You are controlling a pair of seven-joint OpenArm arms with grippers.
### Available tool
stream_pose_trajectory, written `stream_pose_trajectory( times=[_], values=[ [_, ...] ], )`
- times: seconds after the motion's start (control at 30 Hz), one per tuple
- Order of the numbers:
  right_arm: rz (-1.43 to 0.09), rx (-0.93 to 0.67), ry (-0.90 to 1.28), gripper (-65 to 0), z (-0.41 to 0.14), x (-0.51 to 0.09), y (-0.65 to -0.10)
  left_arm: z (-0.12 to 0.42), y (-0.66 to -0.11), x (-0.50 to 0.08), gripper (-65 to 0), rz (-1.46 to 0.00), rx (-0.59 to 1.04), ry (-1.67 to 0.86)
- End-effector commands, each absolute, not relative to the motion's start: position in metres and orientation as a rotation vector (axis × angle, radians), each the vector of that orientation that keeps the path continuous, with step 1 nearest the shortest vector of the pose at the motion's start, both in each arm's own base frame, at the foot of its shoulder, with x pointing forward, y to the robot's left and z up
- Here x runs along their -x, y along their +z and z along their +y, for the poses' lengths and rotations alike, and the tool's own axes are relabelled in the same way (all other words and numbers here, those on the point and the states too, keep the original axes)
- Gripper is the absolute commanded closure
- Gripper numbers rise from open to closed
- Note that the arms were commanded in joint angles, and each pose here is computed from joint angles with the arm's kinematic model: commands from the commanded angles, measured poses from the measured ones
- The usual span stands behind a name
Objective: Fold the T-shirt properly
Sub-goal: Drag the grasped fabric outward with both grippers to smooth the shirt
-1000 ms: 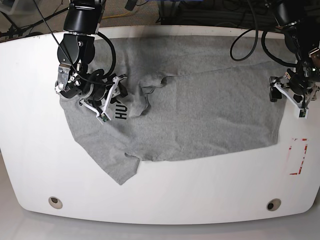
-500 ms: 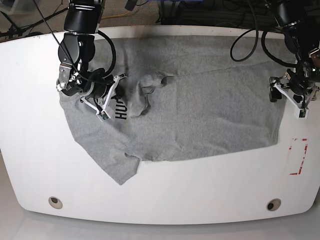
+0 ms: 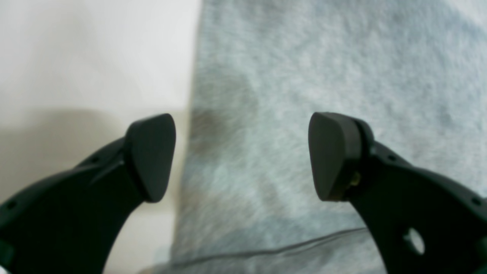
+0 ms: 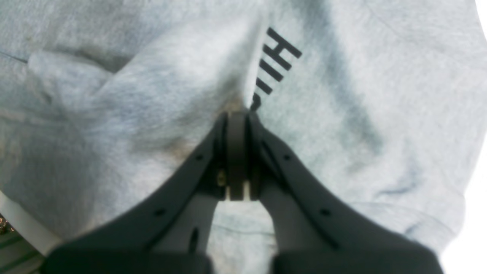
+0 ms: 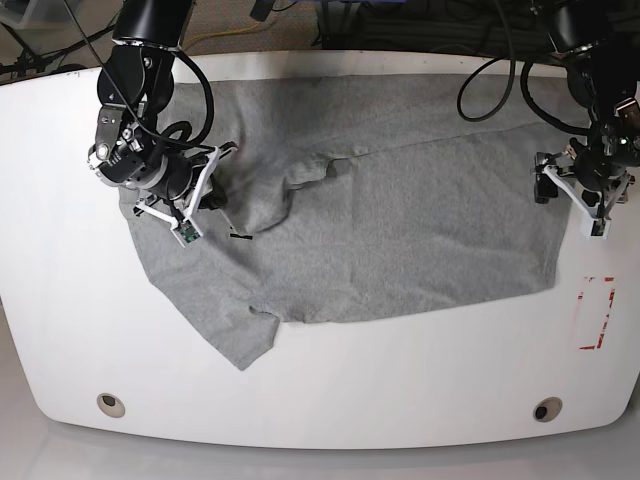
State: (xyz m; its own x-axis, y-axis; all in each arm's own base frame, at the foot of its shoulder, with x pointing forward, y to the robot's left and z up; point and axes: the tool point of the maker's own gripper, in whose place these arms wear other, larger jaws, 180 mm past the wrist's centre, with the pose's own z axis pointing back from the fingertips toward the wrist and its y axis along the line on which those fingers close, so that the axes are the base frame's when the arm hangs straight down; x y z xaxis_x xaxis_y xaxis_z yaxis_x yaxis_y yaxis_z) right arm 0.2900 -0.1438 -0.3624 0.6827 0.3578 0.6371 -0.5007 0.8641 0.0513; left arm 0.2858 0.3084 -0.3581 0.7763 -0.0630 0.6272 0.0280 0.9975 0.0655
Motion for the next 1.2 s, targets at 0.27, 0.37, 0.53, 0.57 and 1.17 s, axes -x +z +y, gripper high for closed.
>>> stream_pose_trajectory(
  times=[0.27, 0.37, 0.53, 0.57, 1.17],
  values=[
    [-0.722, -0.179, 0.415, 0.0, -0.182, -0.321, -0.347, 0.313, -0.346, -0.293, -51.1, -0.721, -0.066, -0.055],
    [-0.718, -0.194, 0.399, 0.0, -0.184, -0.326, -0.352, 0.313, -0.347, -0.292, -51.1, -0.717, -0.066, -0.055],
    [-0.689, -0.228, 0.366, -14.0, -0.187, -0.328, -0.368, 0.312, -0.35, -0.286, -51.1, -0.706, -0.066, -0.06],
    [-0.686, -0.218, 0.368, -19.0, -0.192, -0.328, -0.368, 0.312, -0.351, -0.286, -51.1, -0.705, -0.065, -0.06],
    [-0.646, -0.034, 0.197, -40.1, -0.257, -0.233, -0.358, 0.259, -0.343, -0.226, -51.1, -0.663, -0.053, -0.425]
  ],
)
